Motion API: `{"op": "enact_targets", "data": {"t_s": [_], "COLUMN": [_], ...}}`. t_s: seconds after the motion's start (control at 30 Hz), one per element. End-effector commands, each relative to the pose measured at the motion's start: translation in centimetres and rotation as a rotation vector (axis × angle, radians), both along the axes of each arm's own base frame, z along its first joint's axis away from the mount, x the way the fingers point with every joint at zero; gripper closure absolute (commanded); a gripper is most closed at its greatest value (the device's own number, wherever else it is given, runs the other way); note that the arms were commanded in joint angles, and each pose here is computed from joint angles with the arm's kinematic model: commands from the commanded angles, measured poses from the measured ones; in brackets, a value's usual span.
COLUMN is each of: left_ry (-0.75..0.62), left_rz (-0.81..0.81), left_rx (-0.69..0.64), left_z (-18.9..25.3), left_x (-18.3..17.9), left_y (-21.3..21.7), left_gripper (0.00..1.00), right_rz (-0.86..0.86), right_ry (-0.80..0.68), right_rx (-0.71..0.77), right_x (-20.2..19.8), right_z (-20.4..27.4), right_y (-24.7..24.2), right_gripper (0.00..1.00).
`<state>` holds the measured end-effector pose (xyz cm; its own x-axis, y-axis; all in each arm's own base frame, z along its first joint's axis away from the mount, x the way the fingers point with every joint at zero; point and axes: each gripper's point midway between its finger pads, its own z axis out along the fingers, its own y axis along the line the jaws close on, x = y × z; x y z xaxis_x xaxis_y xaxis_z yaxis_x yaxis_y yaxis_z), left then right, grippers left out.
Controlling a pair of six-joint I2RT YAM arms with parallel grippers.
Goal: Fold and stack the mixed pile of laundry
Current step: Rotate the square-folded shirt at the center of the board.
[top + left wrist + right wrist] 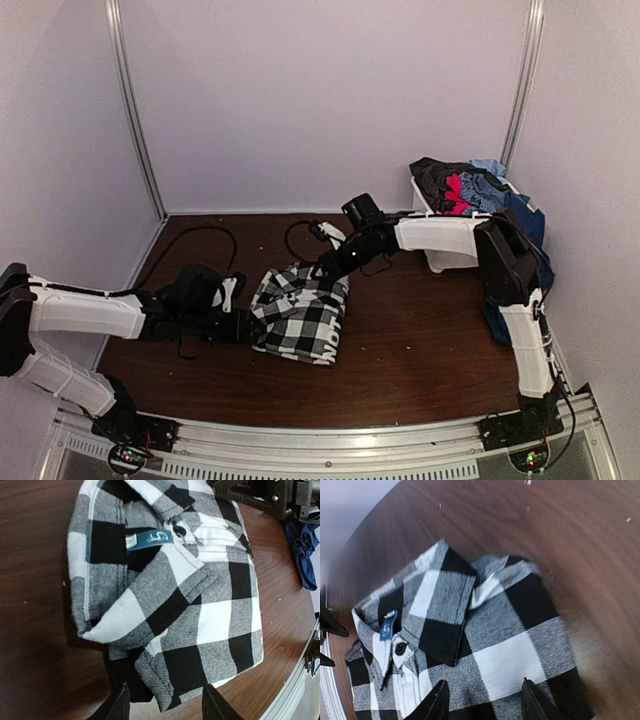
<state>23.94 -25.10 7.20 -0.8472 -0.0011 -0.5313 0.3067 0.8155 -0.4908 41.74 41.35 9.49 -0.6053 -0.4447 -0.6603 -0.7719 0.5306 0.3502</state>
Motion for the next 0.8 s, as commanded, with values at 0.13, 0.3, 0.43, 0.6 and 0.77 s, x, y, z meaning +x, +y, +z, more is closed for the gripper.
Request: {"op": "enact_targets", "data": {"t_s": [0.13,0.3,0.43,0.6,0.77], "left_ry": [0.076,0.074,0.058,-0.016,-0.022], "left_rz": [0.091,0.182,0.219,0.160,0.070], "left_rx": [0.040,0.096,0.101,0.060,-0.004], "left_z": [-3.6,-4.3,-3.7,-0.1,1.3], "left_x": [1.9,5.3,9.2,10.5,6.2], "left_y": [-0.3,2.3,4.4,4.1,3.9], "left_gripper": [0.59,0.65,0.65,0.46,0.33], "right_rz": [0.014,0.029,0.116,-0.097,-0.199], "right_ry": [0.123,0.189,0.249,0.247,0.204], "right_rx": [-0.086,-0.123,0.012,0.119,0.146], "right_x": [-3.6,-9.3,-16.1,-14.4,-16.6], "right_z": [-4.2,-3.9,0.0,2.7,1.8], "right_y": [-1.8,-3.9,-2.5,-7.5,-11.8], "right_gripper": [0.52,0.51,0.42,0.27,0.23]}}
